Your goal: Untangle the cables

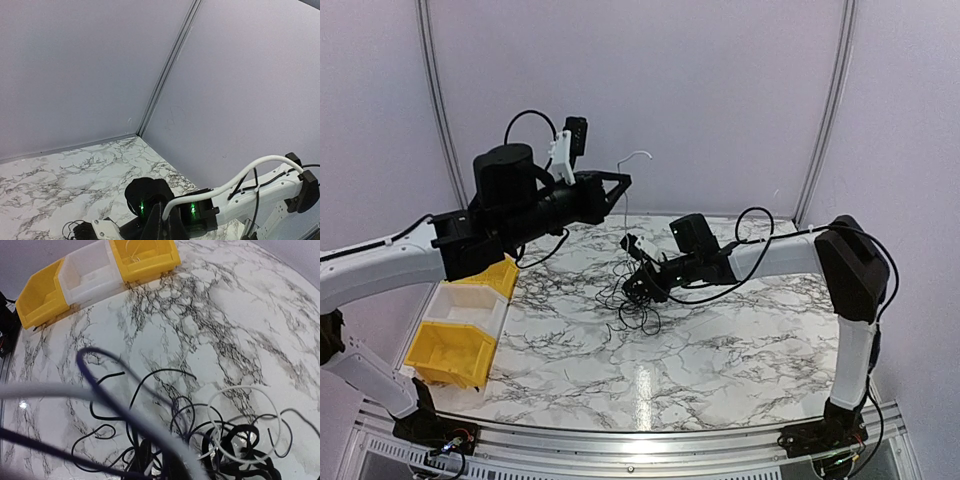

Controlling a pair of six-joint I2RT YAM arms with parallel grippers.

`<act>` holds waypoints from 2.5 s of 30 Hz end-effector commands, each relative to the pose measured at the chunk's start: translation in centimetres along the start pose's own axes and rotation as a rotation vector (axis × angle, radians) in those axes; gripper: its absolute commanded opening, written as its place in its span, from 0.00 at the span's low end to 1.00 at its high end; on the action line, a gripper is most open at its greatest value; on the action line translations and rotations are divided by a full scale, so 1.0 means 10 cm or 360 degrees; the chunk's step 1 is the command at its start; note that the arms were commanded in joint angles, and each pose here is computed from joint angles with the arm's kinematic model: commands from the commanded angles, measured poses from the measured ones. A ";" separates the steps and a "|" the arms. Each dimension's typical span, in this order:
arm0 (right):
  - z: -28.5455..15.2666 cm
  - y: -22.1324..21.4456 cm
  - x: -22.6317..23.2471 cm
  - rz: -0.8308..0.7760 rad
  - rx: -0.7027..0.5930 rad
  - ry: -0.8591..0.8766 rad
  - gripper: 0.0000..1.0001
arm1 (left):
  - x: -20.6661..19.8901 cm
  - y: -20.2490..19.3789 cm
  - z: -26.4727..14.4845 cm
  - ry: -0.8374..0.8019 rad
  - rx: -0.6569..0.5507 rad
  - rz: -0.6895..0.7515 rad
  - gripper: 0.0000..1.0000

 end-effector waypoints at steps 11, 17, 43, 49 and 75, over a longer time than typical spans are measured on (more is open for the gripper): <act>-0.19 -0.56 -0.89 0.0438 0.0114 -0.0299 0.02 | -0.01 1.29 -0.96 0.0438 -0.0249 0.0395 0.00; -0.32 -0.54 -0.90 0.0389 0.0161 -0.0404 0.00 | 0.18 1.34 -1.15 0.0741 -0.0179 0.0542 0.00; -1.23 0.05 -0.57 0.0038 0.0197 -0.0504 0.66 | 1.14 0.75 -1.36 0.1176 0.0194 0.0526 0.00; -1.69 0.19 -0.21 -0.0151 0.0065 -0.0610 0.87 | 1.48 0.58 -1.38 0.1254 0.0304 0.0485 0.00; -2.32 -0.16 -0.18 -0.0241 -0.0196 -0.0668 0.84 | 2.94 -0.30 -1.60 0.1745 0.0762 0.0245 0.00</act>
Point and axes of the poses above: each gripper's point midway between its finger pads, its own z axis out along the fingers, its own x axis along the line the jaws close on, y = z × x, the point moved 6 cm from there along -z, back along the fingers, and after that the axes turned 6 degrees about z, right-handed, at the moved point
